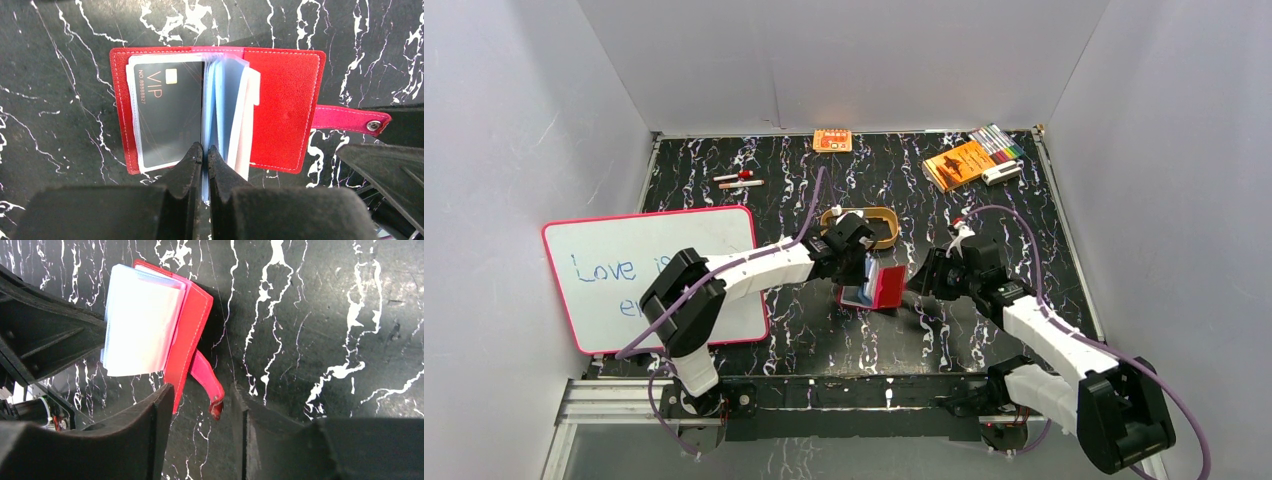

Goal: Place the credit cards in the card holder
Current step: Open the card holder at the center of the board.

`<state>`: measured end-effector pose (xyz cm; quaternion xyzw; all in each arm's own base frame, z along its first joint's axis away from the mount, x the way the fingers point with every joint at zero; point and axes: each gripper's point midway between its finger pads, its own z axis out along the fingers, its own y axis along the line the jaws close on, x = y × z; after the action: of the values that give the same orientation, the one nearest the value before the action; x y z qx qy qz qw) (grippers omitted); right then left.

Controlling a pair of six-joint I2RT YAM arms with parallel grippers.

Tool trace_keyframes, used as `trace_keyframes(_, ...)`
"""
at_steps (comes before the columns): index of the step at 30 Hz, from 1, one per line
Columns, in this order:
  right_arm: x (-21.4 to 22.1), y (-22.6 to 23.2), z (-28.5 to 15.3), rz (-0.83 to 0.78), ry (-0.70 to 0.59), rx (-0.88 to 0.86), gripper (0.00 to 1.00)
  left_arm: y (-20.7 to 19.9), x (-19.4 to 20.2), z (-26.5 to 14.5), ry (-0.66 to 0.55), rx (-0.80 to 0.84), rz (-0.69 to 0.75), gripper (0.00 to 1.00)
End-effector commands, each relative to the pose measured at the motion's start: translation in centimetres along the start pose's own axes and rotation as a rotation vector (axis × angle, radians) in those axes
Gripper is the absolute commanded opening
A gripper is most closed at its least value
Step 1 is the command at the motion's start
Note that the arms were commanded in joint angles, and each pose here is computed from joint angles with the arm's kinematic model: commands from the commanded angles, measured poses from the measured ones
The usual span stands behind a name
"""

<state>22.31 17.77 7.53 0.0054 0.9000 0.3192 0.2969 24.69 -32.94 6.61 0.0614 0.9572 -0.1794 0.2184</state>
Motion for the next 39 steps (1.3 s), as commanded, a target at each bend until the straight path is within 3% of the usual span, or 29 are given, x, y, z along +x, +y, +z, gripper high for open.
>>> trace_keyframes(1,-2.8,2.6,-1.7,-0.064,-0.074,-0.045,0.57,-1.0,-0.6,-1.8,-0.035,-0.015,-0.062,0.0)
trace_keyframes(9,-2.5,7.2,-2.6,-0.178,-0.086,-0.111,0.59,-2.3,-1.2,-1.7,-0.034,-0.002,-0.091,0.0)
trace_keyframes(15,-0.1,11.5,-1.0,-0.24,-0.027,-0.234,0.49,-2.3,-1.1,-1.5,-0.029,-0.003,-0.11,0.0)
trace_keyframes(24,0.4,8.0,1.6,-0.2,-0.098,0.02,0.71,-2.1,-0.3,-0.5,-0.006,-0.01,-0.136,0.0)
trace_keyframes(25,0.5,7.7,1.9,-0.2,-0.093,0.032,0.83,-2.1,-0.3,-0.5,-0.006,-0.007,-0.139,0.0)
trace_keyframes(26,0.6,7.7,2.1,-0.199,-0.091,0.033,0.87,-2.2,-0.3,-0.6,-0.008,-0.004,-0.139,0.0)
trace_keyframes(32,0.7,6.9,3.4,-0.188,-0.086,0.08,0.87,-2.3,-0.4,-0.9,-0.011,0.006,-0.138,0.0)
trace_keyframes(39,0.6,6.0,4.5,-0.166,-0.098,0.129,0.8,-2.3,-0.3,-1.1,-0.01,0.012,-0.14,0.0)
